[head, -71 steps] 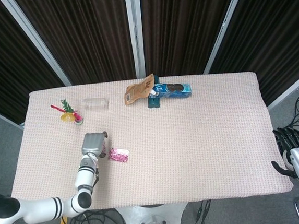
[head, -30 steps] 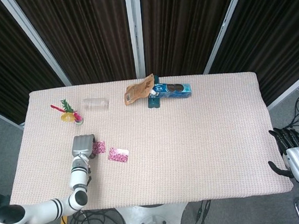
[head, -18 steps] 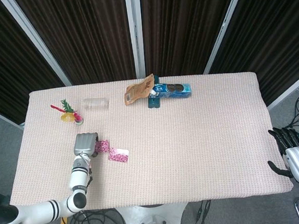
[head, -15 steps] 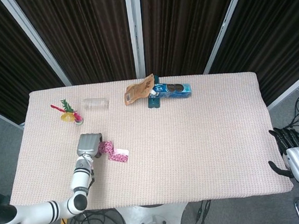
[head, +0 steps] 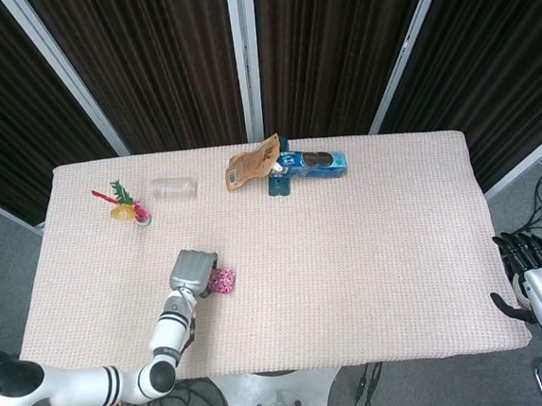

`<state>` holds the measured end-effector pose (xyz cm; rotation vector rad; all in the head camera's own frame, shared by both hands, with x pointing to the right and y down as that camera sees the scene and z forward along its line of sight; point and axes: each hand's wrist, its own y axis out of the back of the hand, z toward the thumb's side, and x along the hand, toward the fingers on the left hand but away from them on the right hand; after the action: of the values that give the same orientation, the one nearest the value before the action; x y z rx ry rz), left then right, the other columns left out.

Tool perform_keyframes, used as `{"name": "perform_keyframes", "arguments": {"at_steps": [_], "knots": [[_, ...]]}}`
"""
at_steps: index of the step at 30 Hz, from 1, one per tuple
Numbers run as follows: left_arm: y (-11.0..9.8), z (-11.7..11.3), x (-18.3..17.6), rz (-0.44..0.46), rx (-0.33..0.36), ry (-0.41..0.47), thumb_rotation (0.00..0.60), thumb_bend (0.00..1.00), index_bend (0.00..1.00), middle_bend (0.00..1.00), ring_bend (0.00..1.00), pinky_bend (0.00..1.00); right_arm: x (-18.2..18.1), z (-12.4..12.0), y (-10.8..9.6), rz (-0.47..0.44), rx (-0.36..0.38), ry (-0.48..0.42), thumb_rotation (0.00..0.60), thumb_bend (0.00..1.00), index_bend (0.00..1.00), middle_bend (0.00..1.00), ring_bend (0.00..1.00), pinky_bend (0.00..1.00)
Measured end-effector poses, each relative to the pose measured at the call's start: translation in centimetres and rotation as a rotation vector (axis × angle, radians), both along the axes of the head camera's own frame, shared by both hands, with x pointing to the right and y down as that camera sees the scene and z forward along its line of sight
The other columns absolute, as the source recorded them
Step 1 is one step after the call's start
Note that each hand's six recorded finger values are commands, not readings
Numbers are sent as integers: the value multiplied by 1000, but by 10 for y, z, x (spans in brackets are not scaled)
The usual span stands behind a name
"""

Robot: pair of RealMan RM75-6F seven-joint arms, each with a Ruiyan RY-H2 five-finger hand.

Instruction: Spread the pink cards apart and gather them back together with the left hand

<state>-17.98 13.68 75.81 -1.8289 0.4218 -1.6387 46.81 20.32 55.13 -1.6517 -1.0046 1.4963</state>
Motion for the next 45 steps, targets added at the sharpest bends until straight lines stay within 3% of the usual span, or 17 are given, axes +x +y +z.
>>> {"name": "perform_keyframes", "arguments": {"at_steps": [21, 45], "knots": [[1, 12, 6, 20, -16, -54, 600, 253, 461, 893, 913, 980, 5, 0, 2, 12, -1, -1, 569, 185, 95, 73, 0, 0], [-1, 8, 0, 11, -22, -48, 600, 254, 379, 891, 911, 978, 6, -3, 2, 17, 8, 3, 570, 185, 94, 73, 0, 0]]}}
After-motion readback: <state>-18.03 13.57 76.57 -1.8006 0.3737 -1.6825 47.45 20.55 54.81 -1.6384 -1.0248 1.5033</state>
